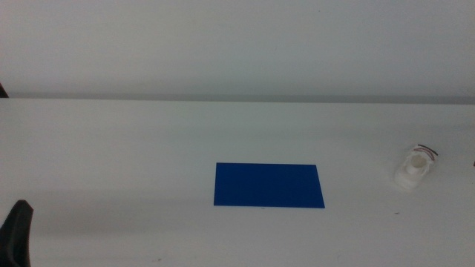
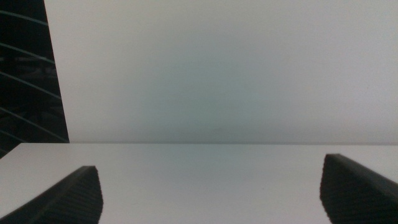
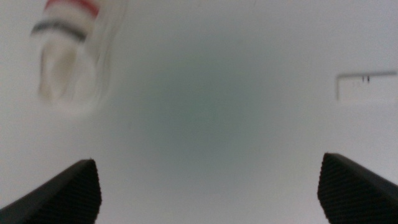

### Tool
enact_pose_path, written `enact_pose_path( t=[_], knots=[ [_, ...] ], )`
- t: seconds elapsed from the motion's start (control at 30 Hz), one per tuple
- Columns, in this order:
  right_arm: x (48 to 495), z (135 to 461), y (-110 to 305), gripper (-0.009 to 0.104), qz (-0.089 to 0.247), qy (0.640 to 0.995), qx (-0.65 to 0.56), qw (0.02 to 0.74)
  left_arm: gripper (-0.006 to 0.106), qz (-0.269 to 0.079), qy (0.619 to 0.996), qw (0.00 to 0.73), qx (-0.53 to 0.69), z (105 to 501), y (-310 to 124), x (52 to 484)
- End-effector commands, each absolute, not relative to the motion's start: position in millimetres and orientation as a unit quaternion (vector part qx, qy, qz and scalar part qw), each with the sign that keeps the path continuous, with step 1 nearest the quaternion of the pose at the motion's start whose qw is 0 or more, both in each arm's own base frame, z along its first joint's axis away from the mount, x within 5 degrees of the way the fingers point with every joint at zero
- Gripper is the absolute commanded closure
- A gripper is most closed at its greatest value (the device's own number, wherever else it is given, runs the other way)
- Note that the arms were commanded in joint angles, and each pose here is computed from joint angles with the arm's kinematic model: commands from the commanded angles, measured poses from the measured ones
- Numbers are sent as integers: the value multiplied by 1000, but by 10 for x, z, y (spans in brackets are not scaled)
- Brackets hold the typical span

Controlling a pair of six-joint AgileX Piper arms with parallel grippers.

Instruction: Use one arm to grab the shoe from the table and place it on the mat.

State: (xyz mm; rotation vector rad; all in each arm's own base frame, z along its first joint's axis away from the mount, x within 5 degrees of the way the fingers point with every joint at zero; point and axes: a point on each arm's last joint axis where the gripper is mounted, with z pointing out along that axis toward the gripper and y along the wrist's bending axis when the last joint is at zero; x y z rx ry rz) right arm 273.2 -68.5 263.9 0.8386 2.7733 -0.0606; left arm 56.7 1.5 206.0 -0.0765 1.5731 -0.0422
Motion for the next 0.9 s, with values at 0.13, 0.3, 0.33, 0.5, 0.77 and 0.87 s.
enact_pose_path(
  t=[0.13,0.3,0.33,0.5,0.77,0.87],
  knots=[
    [3184,2427,-893,2,-20,930,339,144,7,-23,704,709,-36,1949,13,554],
    [3529,2377,-773,4,-5,929,340,146,7,-23,704,709,-36,1949,13,554],
    [3599,2369,-742,5,-3,930,336,146,7,-23,704,709,-36,1949,13,554],
    [3813,2242,-595,5,6,934,331,132,7,-23,704,709,-36,1949,13,554],
    [3911,1949,-369,5,7,943,320,95,7,-23,704,709,-36,1949,13,554],
    [3940,1866,-341,5,7,943,321,90,7,-23,704,709,-36,1949,13,554]
  ],
)
